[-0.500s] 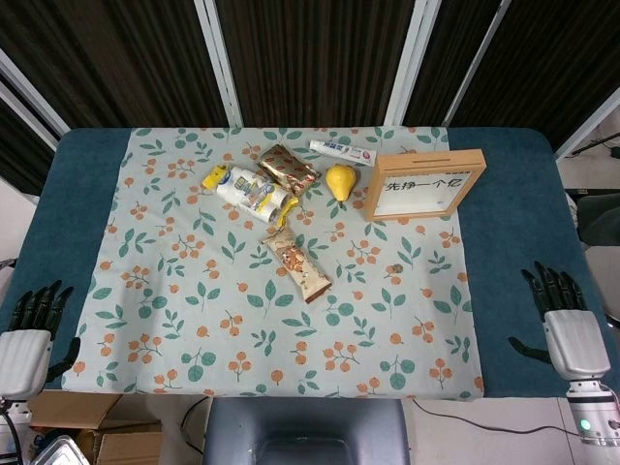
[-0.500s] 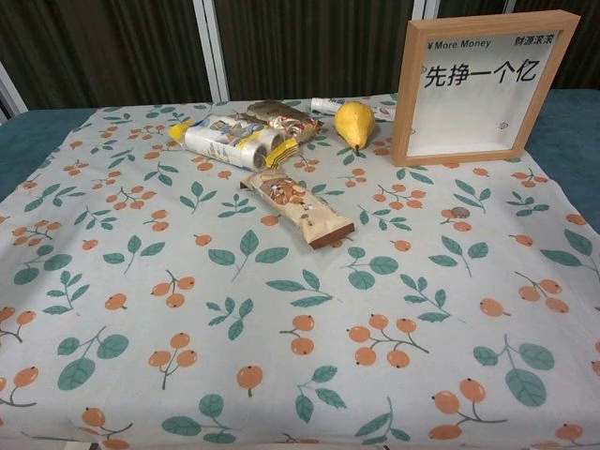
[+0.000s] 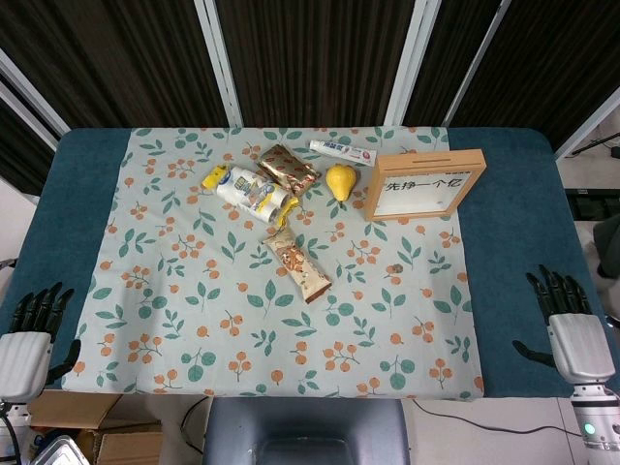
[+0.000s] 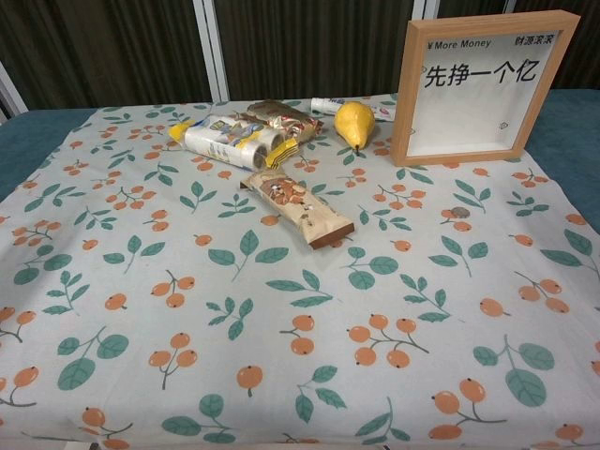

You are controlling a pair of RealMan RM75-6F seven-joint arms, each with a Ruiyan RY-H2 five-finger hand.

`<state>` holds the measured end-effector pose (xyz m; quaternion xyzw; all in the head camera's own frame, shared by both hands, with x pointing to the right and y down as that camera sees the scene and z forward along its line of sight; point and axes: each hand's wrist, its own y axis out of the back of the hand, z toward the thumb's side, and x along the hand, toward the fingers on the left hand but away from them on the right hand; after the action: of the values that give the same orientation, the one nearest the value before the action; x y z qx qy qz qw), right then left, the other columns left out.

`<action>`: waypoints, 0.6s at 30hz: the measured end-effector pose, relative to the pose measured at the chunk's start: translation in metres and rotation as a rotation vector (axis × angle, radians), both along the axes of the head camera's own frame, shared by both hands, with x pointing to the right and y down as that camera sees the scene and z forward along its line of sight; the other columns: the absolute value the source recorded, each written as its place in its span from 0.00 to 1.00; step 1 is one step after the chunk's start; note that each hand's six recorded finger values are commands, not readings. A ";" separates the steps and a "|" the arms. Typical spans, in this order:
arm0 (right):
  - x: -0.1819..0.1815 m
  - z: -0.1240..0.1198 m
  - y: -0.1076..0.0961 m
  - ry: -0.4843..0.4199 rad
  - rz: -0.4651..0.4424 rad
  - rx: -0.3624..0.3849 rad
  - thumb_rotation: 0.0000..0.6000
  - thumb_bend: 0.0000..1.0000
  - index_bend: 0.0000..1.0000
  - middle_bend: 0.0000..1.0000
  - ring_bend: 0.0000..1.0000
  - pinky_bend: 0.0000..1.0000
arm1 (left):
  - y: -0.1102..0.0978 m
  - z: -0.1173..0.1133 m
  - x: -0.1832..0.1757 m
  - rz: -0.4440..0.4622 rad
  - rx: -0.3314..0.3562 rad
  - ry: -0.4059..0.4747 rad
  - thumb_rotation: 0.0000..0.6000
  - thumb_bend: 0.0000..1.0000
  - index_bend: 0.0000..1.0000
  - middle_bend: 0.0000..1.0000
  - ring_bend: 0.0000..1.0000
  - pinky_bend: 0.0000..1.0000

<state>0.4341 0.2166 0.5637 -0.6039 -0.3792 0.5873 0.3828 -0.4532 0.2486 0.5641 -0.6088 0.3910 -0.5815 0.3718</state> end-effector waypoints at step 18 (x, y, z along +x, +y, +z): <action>-0.027 0.030 -0.042 0.025 -0.142 -0.056 1.00 0.11 0.00 0.00 0.00 0.00 | 0.003 0.006 -0.001 -0.001 -0.017 0.001 1.00 0.42 0.00 0.00 0.00 0.00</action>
<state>0.4074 0.1750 0.5934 -0.6324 -0.3137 0.5766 0.4112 -0.4543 0.2519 0.5700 -0.6121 0.3866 -0.5847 0.3660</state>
